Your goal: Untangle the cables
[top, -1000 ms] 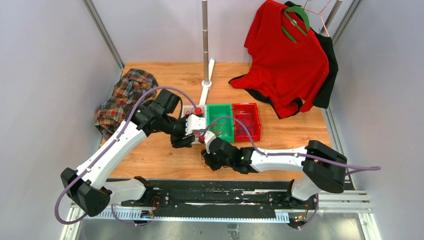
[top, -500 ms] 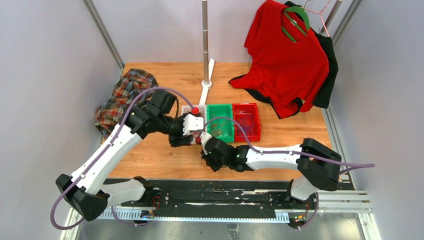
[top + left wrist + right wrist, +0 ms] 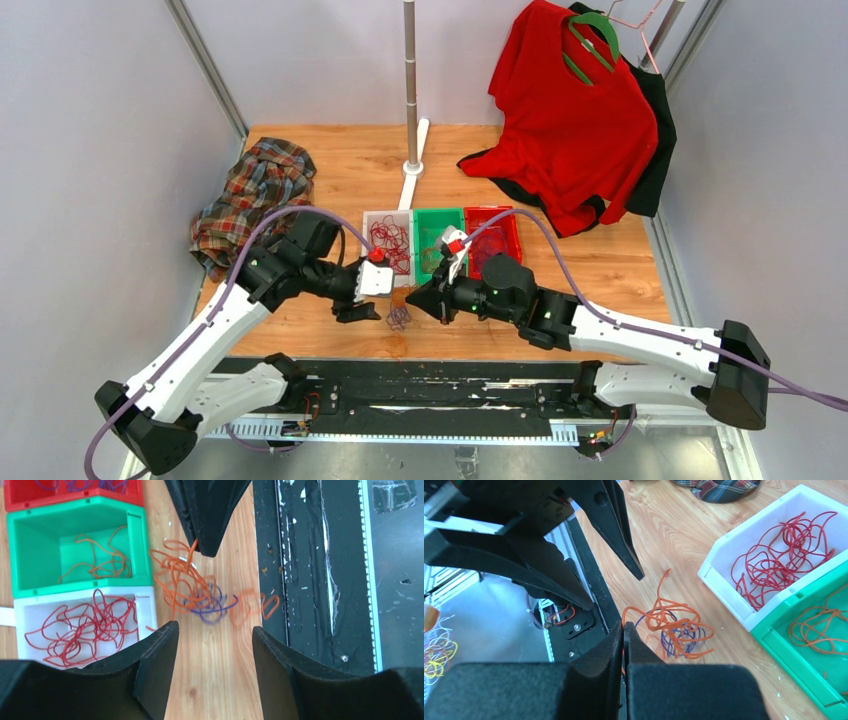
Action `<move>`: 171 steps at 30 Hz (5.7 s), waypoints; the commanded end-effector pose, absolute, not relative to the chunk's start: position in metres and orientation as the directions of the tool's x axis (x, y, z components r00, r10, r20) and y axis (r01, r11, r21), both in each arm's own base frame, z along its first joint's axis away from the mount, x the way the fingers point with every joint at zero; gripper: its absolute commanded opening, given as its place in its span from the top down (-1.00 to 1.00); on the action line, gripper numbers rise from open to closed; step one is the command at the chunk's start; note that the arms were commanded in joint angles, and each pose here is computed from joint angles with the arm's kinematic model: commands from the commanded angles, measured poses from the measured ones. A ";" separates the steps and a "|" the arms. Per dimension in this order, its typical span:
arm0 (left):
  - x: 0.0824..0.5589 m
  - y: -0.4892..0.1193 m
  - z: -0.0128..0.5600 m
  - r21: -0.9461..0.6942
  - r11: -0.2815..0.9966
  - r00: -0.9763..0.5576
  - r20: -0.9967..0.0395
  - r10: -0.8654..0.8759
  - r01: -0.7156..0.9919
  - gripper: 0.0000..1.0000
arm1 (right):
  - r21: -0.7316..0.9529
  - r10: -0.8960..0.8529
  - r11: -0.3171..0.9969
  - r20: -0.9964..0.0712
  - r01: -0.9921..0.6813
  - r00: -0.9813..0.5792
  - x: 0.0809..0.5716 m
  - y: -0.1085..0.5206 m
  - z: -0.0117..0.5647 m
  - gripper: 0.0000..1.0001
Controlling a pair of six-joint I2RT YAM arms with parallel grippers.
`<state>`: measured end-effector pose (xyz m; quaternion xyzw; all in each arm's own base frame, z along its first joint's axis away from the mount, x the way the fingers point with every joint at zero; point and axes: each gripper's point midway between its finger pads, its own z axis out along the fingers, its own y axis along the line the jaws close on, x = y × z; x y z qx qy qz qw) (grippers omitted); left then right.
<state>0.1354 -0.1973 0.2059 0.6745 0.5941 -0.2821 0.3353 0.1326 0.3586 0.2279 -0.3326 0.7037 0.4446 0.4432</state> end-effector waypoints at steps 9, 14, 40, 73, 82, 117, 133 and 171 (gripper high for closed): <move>0.149 -0.244 0.235 0.287 -0.046 0.277 -0.852 0.444 0.957 -0.13 | 0.382 0.032 0.260 -0.921 -0.887 -0.387 0.128 0.366 0.263 0.99; 0.155 -0.243 0.246 0.359 -0.029 0.335 -0.837 0.432 0.933 0.01 | 0.394 0.035 0.251 -0.917 -0.884 -0.398 0.127 0.365 0.264 0.99; 0.159 -0.246 0.272 0.165 0.146 0.093 -0.911 0.402 0.975 0.99 | 0.307 0.102 0.484 -0.950 -0.819 -0.296 0.165 0.317 0.242 -0.27; 0.137 -0.274 0.421 0.240 0.001 0.238 -0.962 0.135 0.971 0.99 | 0.424 0.239 0.333 -0.902 -0.842 -0.360 0.187 0.372 0.247 0.07; 0.138 -0.267 0.511 0.396 0.090 0.398 -0.918 0.004 0.914 0.99 | 0.530 0.196 0.451 -0.844 -0.719 -0.499 0.186 0.348 0.163 0.29; 0.117 -0.188 0.770 0.722 0.649 0.966 -0.243 -0.089 0.241 0.99 | 0.520 -0.002 0.663 -0.719 -0.539 -0.695 0.162 0.310 0.058 0.59; 0.096 -0.091 0.866 0.255 0.938 0.972 0.089 0.218 -0.234 0.99 | 0.413 -0.036 0.827 -0.638 -0.381 -0.769 0.167 0.279 0.025 0.93; 0.131 -0.155 0.790 0.520 0.854 0.995 -0.095 0.025 0.028 0.99 | 0.280 -0.065 0.332 -0.946 -0.901 -0.318 0.180 0.424 0.205 -0.30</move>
